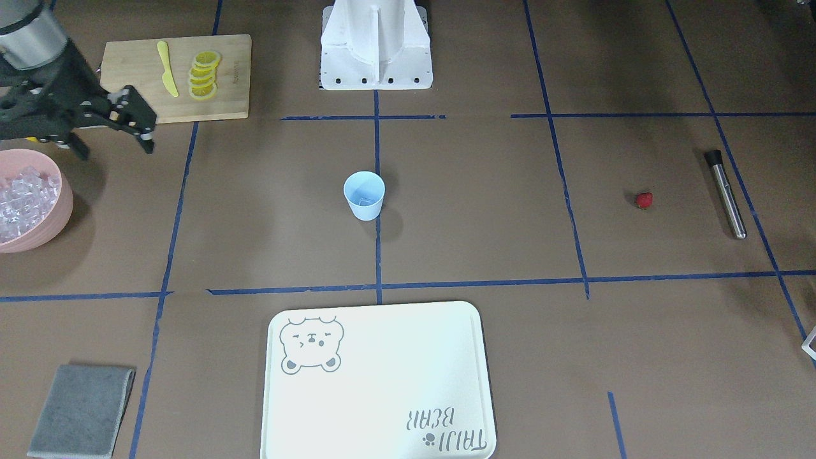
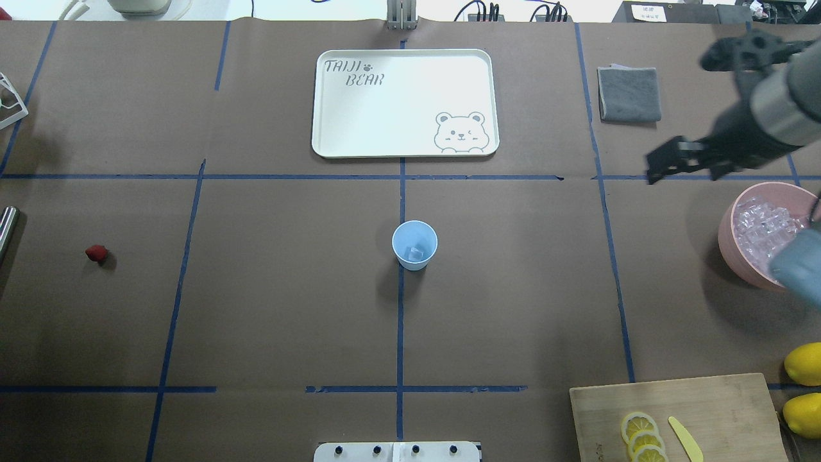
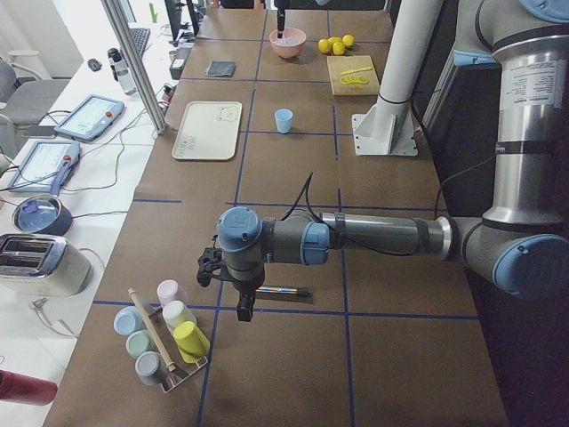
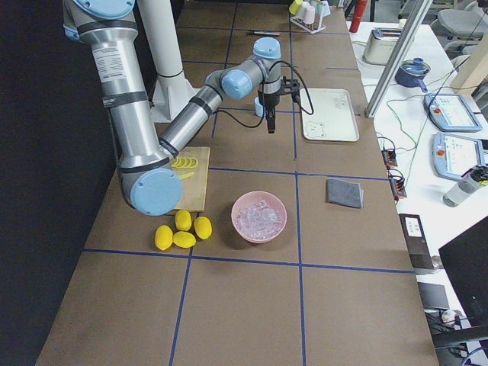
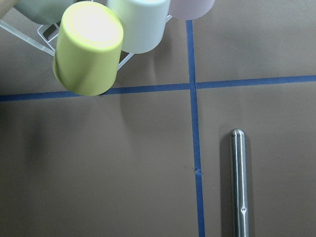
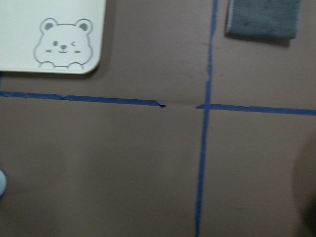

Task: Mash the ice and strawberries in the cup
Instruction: 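Move the right gripper back over the pink bowl of ice, then lower the right gripper into the bowl and grasp another ice cube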

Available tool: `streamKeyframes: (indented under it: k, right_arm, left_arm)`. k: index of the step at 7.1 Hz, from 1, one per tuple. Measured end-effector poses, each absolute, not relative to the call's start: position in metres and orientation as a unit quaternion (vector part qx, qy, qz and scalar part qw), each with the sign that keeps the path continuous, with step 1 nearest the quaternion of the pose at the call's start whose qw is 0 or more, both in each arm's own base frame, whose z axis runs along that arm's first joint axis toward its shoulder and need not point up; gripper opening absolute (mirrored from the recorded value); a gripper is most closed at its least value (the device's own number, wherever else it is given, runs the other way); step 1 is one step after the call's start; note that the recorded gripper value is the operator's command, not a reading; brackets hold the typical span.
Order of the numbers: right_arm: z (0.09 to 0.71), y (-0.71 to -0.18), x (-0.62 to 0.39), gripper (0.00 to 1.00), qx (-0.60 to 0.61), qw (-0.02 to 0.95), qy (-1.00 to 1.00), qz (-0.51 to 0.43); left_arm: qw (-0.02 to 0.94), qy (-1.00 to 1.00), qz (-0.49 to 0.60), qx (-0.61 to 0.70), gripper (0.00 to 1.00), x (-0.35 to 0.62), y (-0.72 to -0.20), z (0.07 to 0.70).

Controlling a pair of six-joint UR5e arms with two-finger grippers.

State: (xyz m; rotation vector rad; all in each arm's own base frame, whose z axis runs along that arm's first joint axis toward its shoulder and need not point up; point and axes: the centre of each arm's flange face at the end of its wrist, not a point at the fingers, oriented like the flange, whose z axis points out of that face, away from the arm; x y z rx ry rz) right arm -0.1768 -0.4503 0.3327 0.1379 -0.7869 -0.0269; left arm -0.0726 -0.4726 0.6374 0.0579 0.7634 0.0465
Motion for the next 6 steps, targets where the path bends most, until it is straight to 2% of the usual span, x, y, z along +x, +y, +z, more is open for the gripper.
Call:
streamKeyframes:
  k: [3, 6]
  right_arm:
    - [0.468, -0.433, -0.104, 0.99, 0.05, 0.922, -0.384, -0.005]
    - [0.534, -0.424, -0.097, 0.99, 0.024, 0.926, -0.377, 0.017]
  left_arm:
    - [0.927, 0.372, 0.024, 0.031, 1.0, -0.073, -0.473, 0.635]
    - [0.927, 0.372, 0.024, 0.031, 1.0, -0.072, -0.473, 0.634]
